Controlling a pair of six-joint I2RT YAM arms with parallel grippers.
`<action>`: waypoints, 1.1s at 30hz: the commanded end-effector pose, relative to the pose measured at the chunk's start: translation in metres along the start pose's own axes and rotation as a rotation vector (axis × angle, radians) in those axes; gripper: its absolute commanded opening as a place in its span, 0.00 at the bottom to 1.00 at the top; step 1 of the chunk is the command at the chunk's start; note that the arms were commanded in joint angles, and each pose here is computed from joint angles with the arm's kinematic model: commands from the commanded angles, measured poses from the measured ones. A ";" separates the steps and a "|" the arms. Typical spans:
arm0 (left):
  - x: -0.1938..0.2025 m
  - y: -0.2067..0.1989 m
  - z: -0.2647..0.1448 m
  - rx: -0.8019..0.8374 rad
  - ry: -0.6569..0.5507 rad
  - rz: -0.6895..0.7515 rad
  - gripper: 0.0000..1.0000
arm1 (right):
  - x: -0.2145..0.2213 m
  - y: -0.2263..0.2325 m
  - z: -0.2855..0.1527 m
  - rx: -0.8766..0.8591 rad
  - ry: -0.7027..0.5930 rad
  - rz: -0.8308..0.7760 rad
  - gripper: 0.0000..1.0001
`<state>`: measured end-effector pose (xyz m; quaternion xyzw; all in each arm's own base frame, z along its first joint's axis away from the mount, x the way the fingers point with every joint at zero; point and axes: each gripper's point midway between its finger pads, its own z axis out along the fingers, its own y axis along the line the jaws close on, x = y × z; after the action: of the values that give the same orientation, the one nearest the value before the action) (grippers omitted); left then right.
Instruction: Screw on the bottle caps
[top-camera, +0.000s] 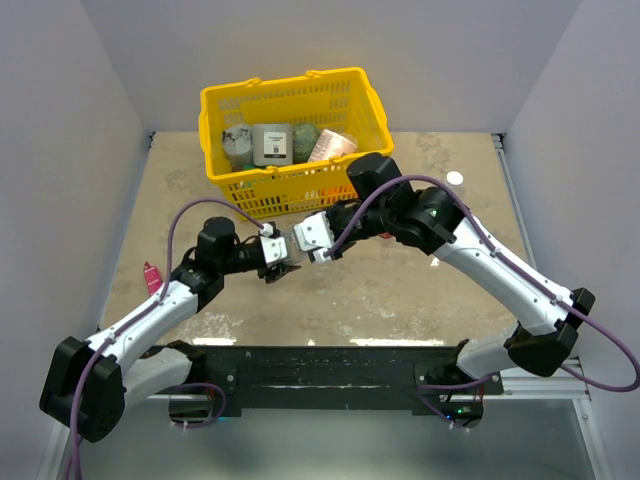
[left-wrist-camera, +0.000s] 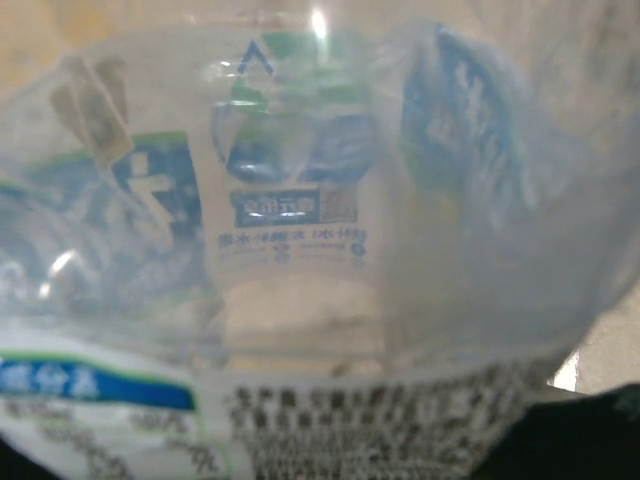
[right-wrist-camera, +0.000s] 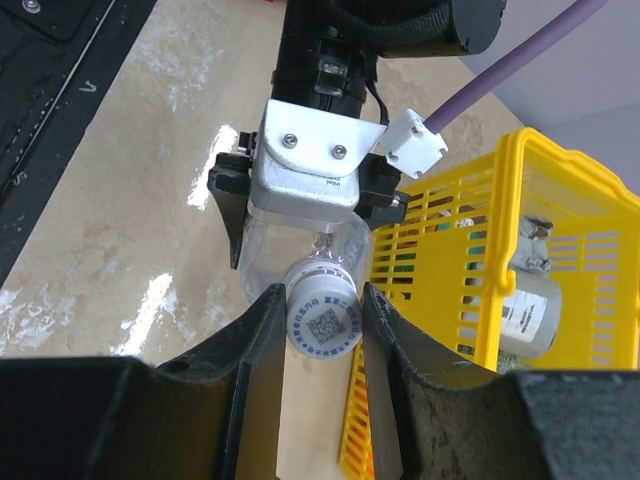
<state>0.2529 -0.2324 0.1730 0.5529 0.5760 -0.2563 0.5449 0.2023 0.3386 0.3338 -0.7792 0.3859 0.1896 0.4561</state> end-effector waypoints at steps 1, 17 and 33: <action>-0.050 0.022 -0.008 -0.121 -0.178 0.079 0.00 | 0.016 0.016 0.006 -0.051 0.046 0.067 0.13; -0.052 0.082 -0.018 -0.431 -0.094 0.223 0.00 | 0.053 -0.005 0.036 0.035 0.225 0.556 0.05; -0.063 0.106 -0.039 -0.660 -0.220 -0.024 0.00 | 0.051 -0.033 0.048 0.256 0.176 1.038 0.00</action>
<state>0.3122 -0.1905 0.1767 0.4045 0.6528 -0.0998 0.6327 0.2675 0.3677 0.3302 -0.4887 0.7084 0.2718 0.4306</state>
